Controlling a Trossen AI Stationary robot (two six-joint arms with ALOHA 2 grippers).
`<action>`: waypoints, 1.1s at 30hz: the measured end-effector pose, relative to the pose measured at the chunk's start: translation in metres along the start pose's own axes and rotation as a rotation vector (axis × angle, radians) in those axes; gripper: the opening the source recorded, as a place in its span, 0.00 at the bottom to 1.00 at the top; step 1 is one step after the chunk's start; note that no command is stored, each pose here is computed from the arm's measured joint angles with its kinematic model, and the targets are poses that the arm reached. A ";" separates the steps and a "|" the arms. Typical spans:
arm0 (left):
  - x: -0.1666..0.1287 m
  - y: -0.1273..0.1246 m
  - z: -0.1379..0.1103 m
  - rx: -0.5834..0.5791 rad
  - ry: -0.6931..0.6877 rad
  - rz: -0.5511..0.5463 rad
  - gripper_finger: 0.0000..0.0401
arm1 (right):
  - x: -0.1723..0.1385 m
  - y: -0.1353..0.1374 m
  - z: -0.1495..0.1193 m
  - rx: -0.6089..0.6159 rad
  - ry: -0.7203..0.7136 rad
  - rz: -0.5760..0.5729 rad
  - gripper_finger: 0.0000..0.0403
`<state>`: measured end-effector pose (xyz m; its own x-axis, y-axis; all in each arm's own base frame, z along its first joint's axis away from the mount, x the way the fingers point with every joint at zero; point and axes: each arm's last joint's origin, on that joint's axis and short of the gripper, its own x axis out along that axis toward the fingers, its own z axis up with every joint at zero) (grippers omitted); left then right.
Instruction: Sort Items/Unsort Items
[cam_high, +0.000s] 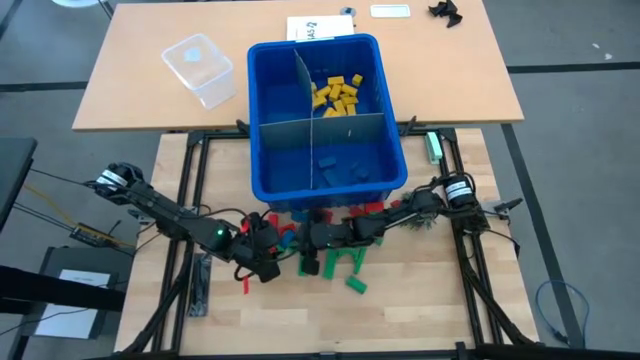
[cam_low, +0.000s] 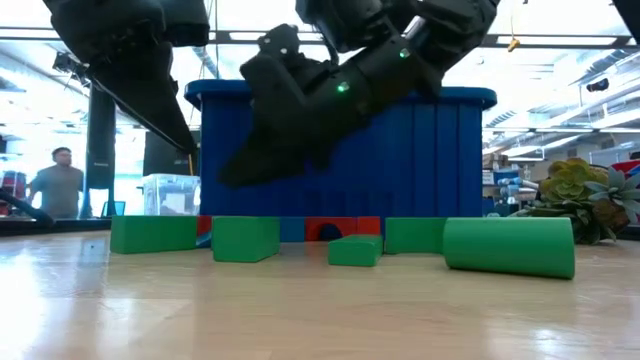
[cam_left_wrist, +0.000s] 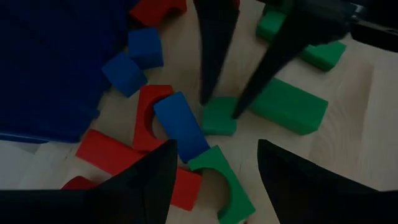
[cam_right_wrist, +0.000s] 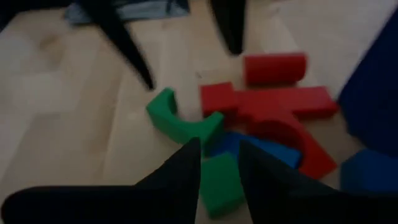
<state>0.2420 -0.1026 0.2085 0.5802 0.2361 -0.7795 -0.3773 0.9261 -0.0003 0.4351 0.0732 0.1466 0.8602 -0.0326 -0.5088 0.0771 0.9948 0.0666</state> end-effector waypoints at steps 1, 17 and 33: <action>0.000 0.000 0.000 -0.001 -0.002 -0.001 0.57 | 0.000 -0.002 0.000 0.002 0.008 0.013 0.25; 0.000 -0.003 0.005 -0.025 -0.054 -0.019 0.57 | 0.007 -0.007 -0.018 -0.011 0.133 0.011 0.17; 0.009 0.007 0.018 -0.134 -0.093 -0.001 0.57 | -0.080 0.014 0.009 0.011 0.341 -0.178 0.16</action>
<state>0.2577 -0.0888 0.2131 0.6428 0.2675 -0.7178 -0.4662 0.8802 -0.0894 0.3720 0.0887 0.1963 0.6161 -0.1686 -0.7694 0.2168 0.9754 -0.0401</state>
